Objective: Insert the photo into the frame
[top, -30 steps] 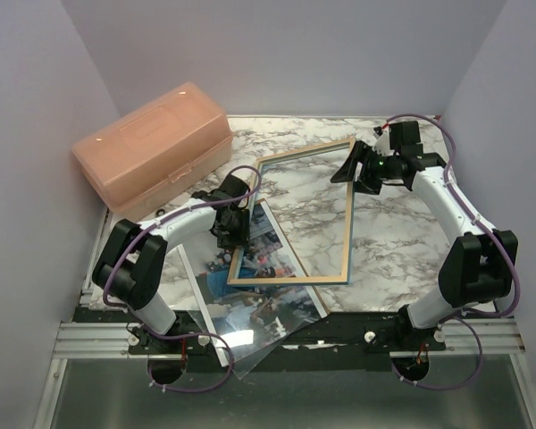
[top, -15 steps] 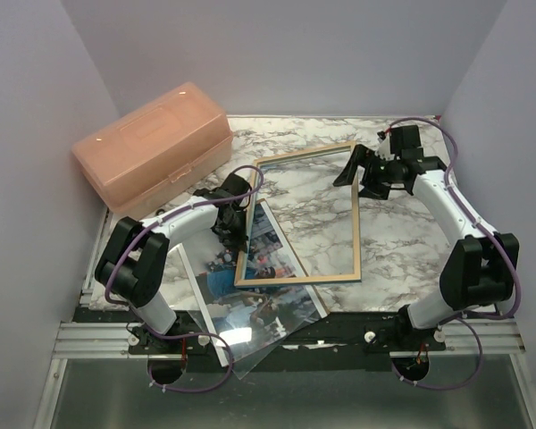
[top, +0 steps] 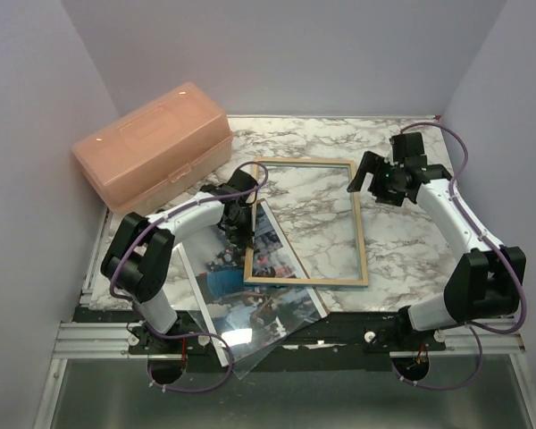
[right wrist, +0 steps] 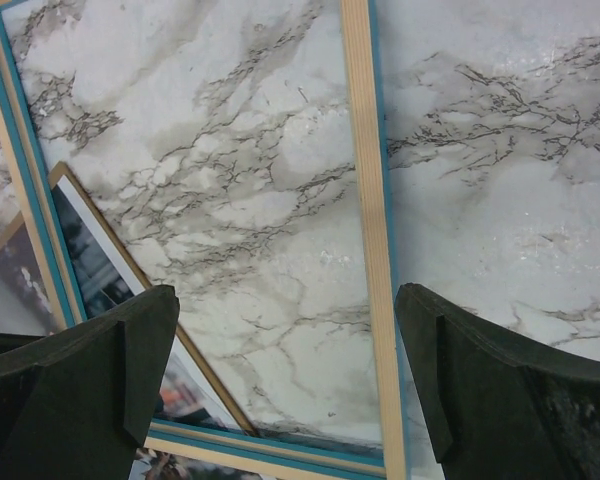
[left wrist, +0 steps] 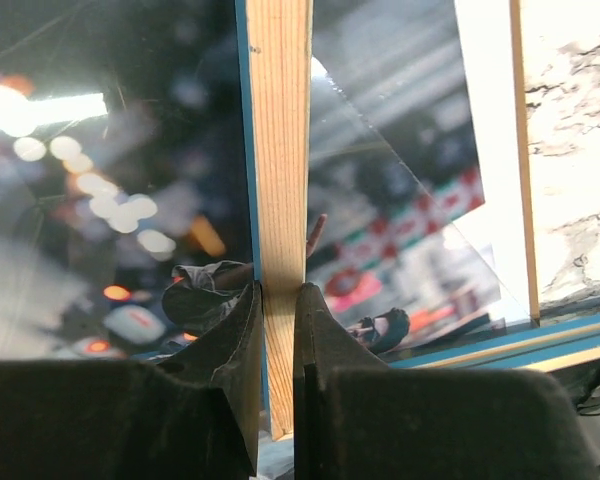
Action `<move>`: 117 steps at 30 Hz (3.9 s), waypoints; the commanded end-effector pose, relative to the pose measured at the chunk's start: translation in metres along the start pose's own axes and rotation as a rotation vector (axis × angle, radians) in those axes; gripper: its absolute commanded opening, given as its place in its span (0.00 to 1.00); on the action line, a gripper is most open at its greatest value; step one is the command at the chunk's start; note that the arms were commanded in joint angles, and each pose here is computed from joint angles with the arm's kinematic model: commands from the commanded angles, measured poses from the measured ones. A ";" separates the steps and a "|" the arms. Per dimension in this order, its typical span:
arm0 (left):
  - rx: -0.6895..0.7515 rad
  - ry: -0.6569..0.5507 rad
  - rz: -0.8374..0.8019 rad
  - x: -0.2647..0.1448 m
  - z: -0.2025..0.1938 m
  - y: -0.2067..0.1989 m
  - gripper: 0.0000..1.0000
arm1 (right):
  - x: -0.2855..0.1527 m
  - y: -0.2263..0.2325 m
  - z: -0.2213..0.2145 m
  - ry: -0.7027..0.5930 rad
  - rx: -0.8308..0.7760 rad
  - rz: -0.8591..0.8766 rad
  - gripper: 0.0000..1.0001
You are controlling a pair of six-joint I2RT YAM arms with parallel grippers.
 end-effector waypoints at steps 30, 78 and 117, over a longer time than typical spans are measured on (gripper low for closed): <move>0.125 -0.036 -0.160 -0.026 0.004 -0.099 0.70 | -0.004 0.012 -0.053 0.122 -0.015 0.187 1.00; 0.175 -0.891 -0.486 -0.244 -0.036 -0.019 0.99 | 0.085 0.137 -0.139 0.228 -0.471 -0.156 0.03; 0.173 -0.840 -0.487 -0.235 -0.036 -0.023 0.99 | 0.091 0.107 -0.125 0.229 -0.304 -0.167 0.01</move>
Point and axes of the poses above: each gripper's point midway between its finger pads, its own x axis out along the fingers, its own y axis along the line the jaws close on, z = x × y, the point moved 7 cm from there along -x, back along the fingers, and after that the axes turned 5 degrees about -x, right-handed, at the moved point
